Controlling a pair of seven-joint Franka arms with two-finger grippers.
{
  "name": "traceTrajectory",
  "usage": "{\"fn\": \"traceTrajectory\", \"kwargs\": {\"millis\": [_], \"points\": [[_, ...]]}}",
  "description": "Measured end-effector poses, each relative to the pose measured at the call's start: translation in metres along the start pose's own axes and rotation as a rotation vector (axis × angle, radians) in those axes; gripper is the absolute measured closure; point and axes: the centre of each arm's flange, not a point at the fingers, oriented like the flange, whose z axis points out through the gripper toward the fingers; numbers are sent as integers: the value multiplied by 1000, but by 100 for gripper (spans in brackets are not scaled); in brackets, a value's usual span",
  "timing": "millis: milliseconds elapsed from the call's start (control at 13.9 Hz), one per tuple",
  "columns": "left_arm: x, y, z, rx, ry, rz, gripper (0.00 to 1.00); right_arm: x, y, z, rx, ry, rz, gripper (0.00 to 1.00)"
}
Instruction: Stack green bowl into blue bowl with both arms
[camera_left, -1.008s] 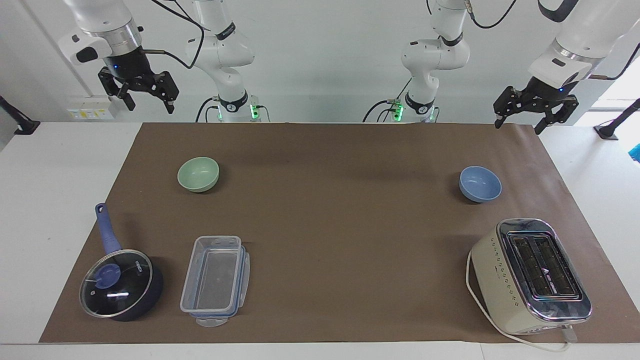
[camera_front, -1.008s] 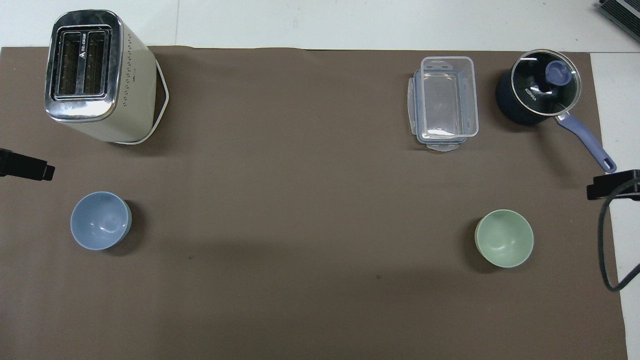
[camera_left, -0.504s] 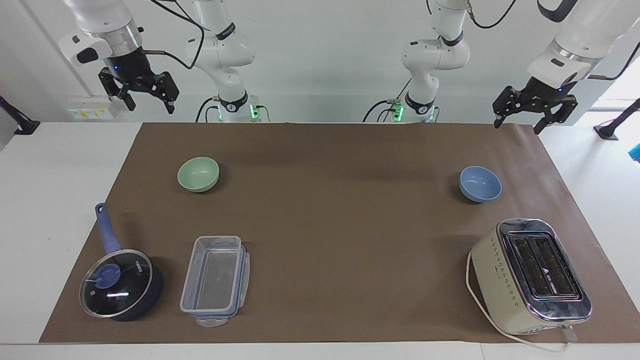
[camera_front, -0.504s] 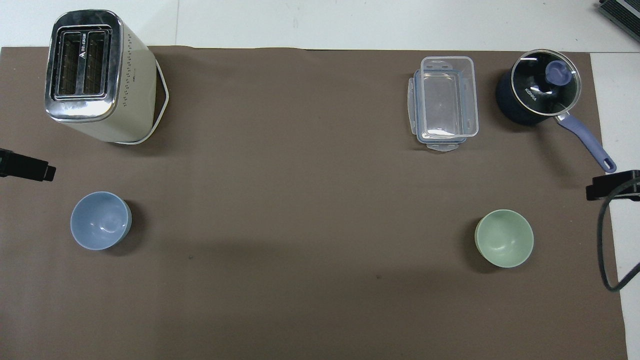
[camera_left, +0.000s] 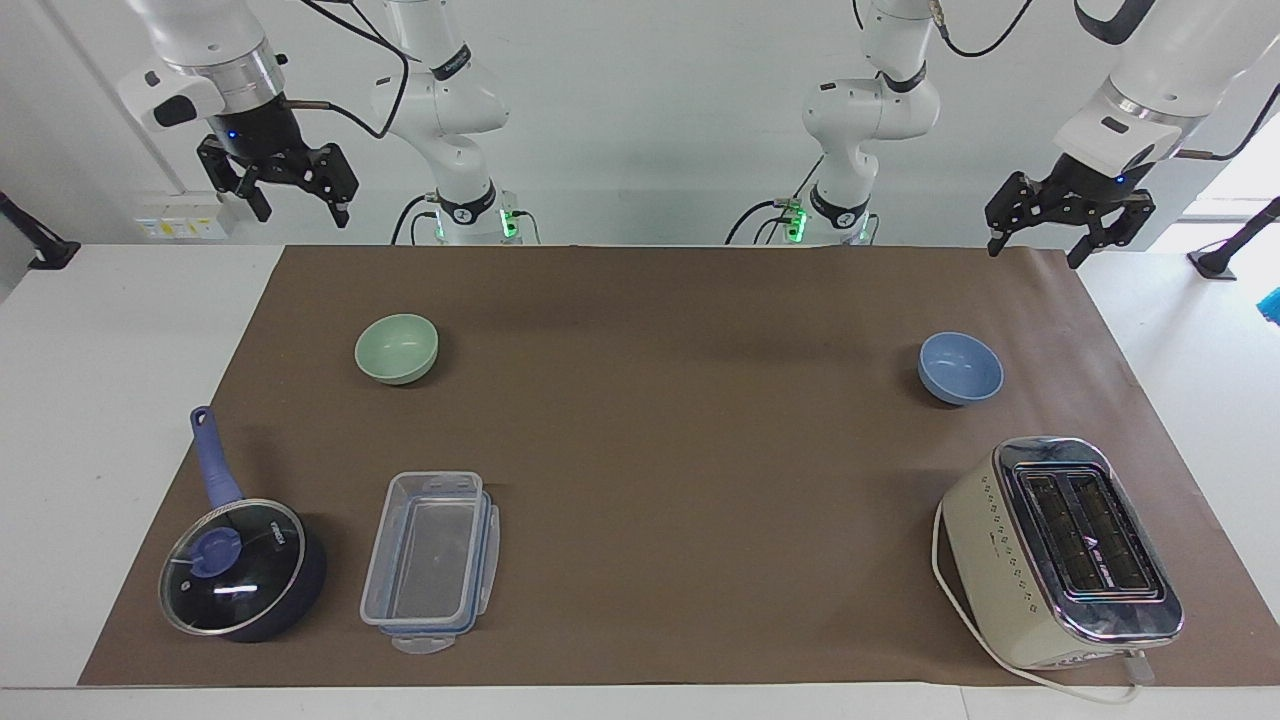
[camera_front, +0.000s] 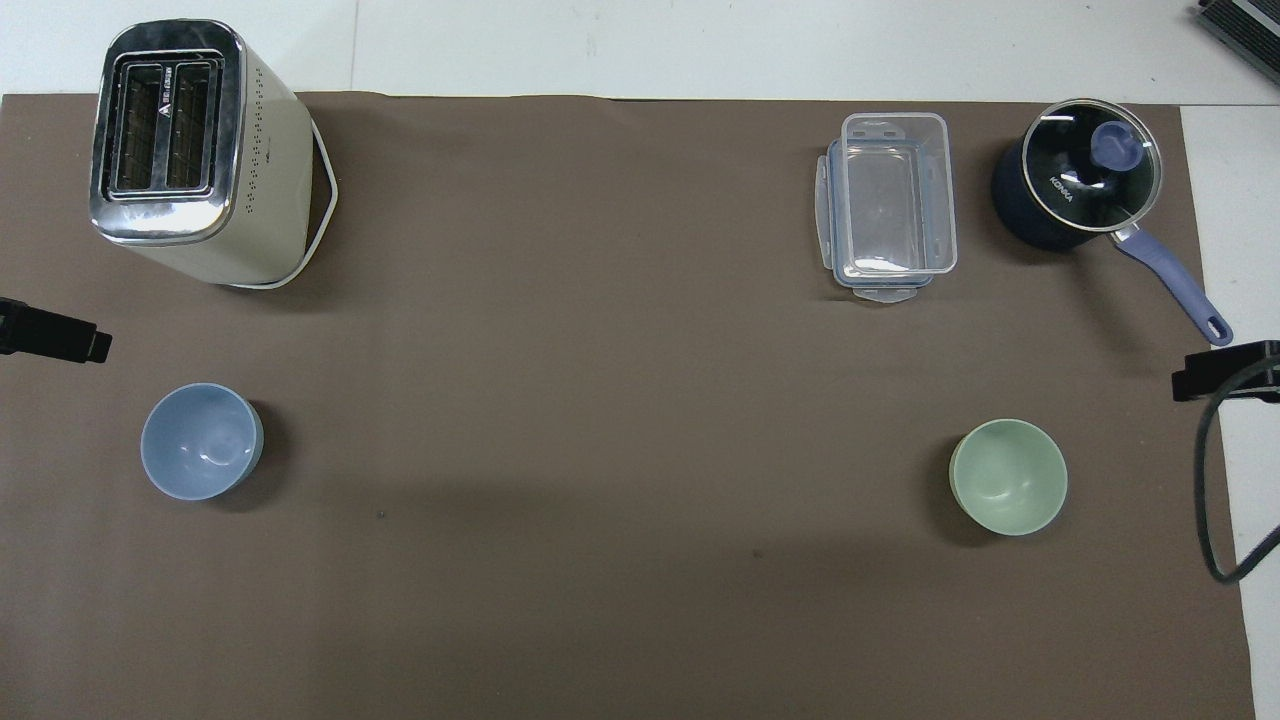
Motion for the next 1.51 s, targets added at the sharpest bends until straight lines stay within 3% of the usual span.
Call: {"fn": "traceTrajectory", "kwargs": {"millis": [1511], "points": [[-7,1,13,-6,-21,-2,0,0,1,0,0,-1,2,0]]}}
